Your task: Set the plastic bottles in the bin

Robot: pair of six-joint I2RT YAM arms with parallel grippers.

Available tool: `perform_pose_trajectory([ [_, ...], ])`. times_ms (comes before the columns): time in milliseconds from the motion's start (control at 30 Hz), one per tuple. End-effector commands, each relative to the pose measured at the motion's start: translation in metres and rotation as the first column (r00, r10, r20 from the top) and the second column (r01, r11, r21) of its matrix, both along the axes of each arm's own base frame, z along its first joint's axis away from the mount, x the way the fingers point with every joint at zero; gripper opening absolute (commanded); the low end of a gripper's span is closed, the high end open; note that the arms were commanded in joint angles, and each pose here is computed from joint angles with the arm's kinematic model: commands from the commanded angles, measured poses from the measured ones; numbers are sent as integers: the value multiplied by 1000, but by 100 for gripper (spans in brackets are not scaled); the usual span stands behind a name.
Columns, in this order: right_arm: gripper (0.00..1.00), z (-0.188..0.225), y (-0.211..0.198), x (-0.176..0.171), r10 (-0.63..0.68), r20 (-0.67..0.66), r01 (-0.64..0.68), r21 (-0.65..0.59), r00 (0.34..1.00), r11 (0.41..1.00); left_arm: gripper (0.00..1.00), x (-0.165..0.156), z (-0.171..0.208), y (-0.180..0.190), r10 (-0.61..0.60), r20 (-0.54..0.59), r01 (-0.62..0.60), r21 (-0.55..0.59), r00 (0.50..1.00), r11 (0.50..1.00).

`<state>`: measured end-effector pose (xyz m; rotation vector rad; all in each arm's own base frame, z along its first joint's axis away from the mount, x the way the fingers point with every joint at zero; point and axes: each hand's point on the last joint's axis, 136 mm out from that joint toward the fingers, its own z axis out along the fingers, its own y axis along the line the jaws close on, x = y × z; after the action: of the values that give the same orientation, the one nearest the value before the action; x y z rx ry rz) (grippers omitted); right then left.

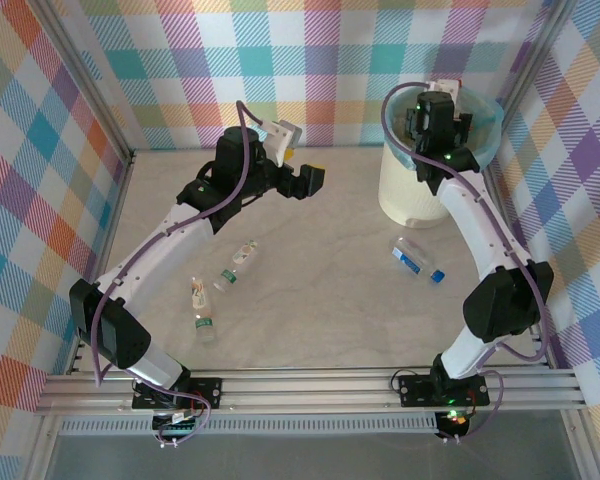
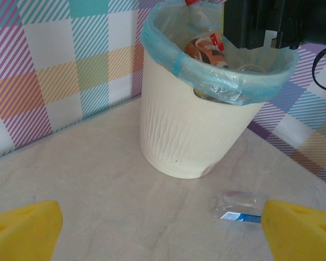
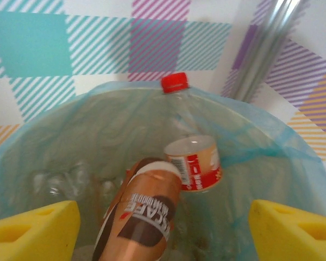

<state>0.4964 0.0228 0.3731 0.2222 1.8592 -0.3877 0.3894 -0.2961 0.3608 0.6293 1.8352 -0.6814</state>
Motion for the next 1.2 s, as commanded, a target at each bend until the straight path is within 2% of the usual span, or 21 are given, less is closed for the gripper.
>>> perform_pose_trajectory([
  [0, 86, 17, -6, -8, -54, 43, 52, 60, 998, 997, 94, -7, 13, 10, 17, 11, -17, -19, 1000, 1000],
  [233, 85, 17, -3, -14, -36, 37, 32, 112, 999, 993, 95, -8, 10, 12, 25, -2, -25, -13, 1000, 1000],
  [433, 82, 22, 26, -25, 110, 19, -111, 222, 994, 969, 95, -8, 7, 13, 28, -8, -28, -3, 1000, 1000],
  [567, 82, 37, 60, -47, 258, 27, -259, 161, 966, 952, 95, -12, 4, 19, 34, -8, -33, 29, 999, 999],
  [667, 82, 33, 83, -69, 377, -18, -373, 105, 926, 922, 95, -13, 1, 26, 47, 7, -48, 57, 999, 997],
  [767, 83, 8, 97, -95, 475, -103, -466, 99, 874, 879, 95, -17, -4, 31, 39, 22, -40, 84, 999, 996],
  [867, 83, -36, 93, -117, 505, -216, -504, 63, 836, 861, 96, -28, -7, 30, -12, 46, 7, 109, 999, 994],
  [1000, 85, -97, 88, -151, 556, -370, -591, 20, 745, 806, 96, -49, -11, 22, -143, 76, 131, 146, 987, 981],
  [1067, 88, -127, 91, -165, 599, -428, -662, 2, 677, 750, 96, -58, -15, 18, -207, 78, 191, 182, 975, 965],
  [1167, 91, -168, 85, -175, 589, -512, -700, -36, 625, 713, 96, -72, -25, 10, -293, 74, 270, 228, 953, 935],
])
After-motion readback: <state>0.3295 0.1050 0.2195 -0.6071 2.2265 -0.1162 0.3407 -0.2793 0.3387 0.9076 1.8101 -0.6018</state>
